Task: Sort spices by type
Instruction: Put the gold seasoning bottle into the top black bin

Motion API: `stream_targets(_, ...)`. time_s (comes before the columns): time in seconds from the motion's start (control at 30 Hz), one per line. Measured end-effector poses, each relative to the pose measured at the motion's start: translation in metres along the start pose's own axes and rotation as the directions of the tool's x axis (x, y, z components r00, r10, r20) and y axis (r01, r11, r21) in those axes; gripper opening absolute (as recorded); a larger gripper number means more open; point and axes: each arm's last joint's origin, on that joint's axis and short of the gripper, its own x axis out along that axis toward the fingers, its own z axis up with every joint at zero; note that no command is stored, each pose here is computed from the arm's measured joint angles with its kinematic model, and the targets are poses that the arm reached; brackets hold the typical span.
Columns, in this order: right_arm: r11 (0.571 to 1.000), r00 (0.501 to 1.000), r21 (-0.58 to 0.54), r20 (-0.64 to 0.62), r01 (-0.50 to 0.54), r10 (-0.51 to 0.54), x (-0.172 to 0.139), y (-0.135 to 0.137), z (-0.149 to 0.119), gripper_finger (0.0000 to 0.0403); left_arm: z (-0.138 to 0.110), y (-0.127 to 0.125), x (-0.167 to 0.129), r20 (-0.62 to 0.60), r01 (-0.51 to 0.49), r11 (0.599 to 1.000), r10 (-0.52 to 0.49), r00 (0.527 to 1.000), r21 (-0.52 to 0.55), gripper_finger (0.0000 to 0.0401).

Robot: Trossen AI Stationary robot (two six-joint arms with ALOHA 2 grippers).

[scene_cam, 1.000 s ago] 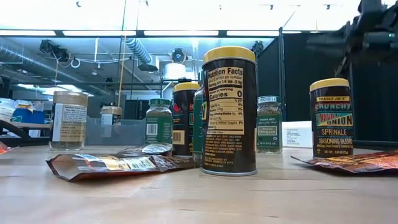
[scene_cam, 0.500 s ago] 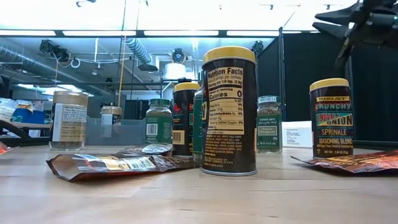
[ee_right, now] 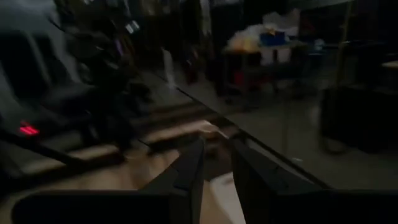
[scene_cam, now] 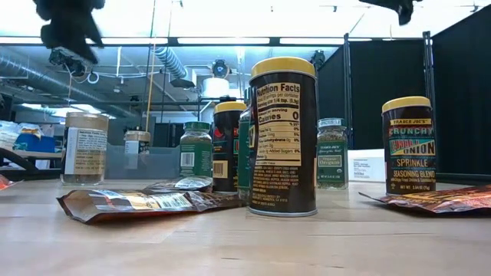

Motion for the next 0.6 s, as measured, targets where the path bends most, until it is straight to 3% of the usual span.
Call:
stream_targets(0.27, 0.992, 0.987, -0.123, -0.151, 0.039, -0.057, 0.042, 0.012, 0.014, 0.0091, -0.004, -0.018, 0.026, -0.275, -0.017, 0.996, 0.039, 0.961, 0.085, 0.0282)
stream_targets(0.43, 0.987, 0.973, -0.148, -0.213, 0.057, -0.089, 0.059, 0.014, 0.004, 0.0091, -0.005, -0.022, 0.036, -0.315, -0.039, 0.979, 0.101, 0.944, 0.198, 0.0282)
stream_targets(0.6, 0.989, 0.960, -0.109, -0.252, 0.095, -0.120, 0.070, 0.012, -0.003, 0.0091, -0.002, -0.026, 0.045, -0.321, -0.067, 0.976, 0.133, 0.938, 0.209, 0.0282)
